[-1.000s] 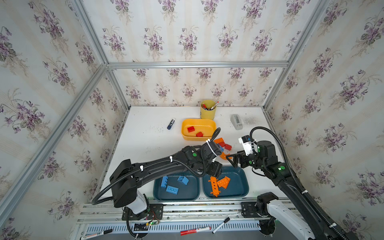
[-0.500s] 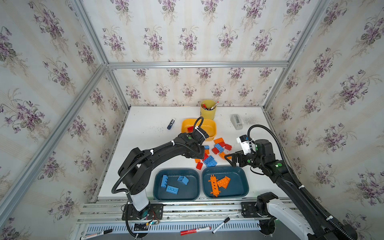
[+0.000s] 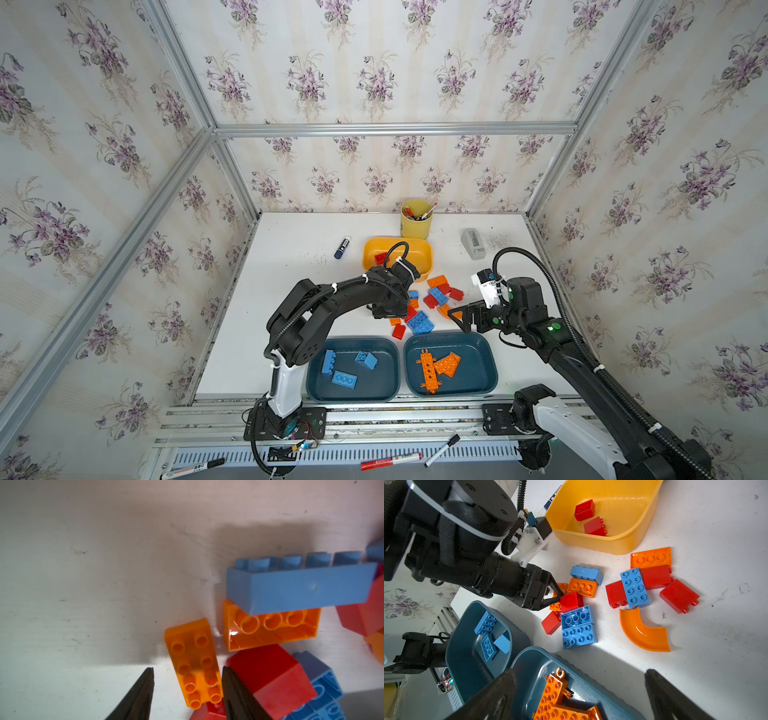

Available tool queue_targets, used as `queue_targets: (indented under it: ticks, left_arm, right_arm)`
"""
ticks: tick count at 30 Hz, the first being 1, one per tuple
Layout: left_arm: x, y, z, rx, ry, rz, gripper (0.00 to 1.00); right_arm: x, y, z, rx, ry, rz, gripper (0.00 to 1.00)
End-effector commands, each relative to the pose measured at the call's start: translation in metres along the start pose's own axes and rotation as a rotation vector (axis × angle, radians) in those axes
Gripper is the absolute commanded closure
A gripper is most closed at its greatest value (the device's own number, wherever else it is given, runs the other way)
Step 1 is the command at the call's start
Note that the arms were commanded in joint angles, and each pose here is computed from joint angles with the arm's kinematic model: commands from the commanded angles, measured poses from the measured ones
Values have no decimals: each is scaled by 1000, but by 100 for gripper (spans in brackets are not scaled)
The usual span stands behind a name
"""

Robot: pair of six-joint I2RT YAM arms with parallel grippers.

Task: Sort the legos into containers by color
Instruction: 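Move the left gripper back to the pile and close on an orange 2x4 brick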

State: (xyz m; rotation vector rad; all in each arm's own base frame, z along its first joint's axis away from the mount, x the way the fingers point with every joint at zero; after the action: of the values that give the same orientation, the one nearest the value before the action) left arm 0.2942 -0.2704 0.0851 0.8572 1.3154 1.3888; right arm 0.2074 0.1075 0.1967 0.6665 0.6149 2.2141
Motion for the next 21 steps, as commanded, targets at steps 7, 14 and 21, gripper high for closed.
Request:
queue_targets:
  ticks: [7,14,21]
  left_arm:
    - [-3,-12,0,12,38,15,44]
    - [8,-15,-4,-22,85,110,44]
    - [9,-16,-13,-56,74,186,55]
  right_arm:
    - [0,-2,6,-27,37,6,0]
    - [-1,-2,6,-29,36,9,0]
    - [-1,-3,6,-31,34,11,0]
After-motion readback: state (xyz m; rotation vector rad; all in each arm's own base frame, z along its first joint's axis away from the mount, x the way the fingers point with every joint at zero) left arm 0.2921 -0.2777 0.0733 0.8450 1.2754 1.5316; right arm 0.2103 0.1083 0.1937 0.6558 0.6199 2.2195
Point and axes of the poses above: each gripper's point midway between its finger pads, its own y axis back along the fingers, its own x axis along the line the jaws close on, z = x × y, the point moved 6 cm from there along y, back along the fingers, and after that the axes turned 14 degrees about y, right-handed, at the moved point
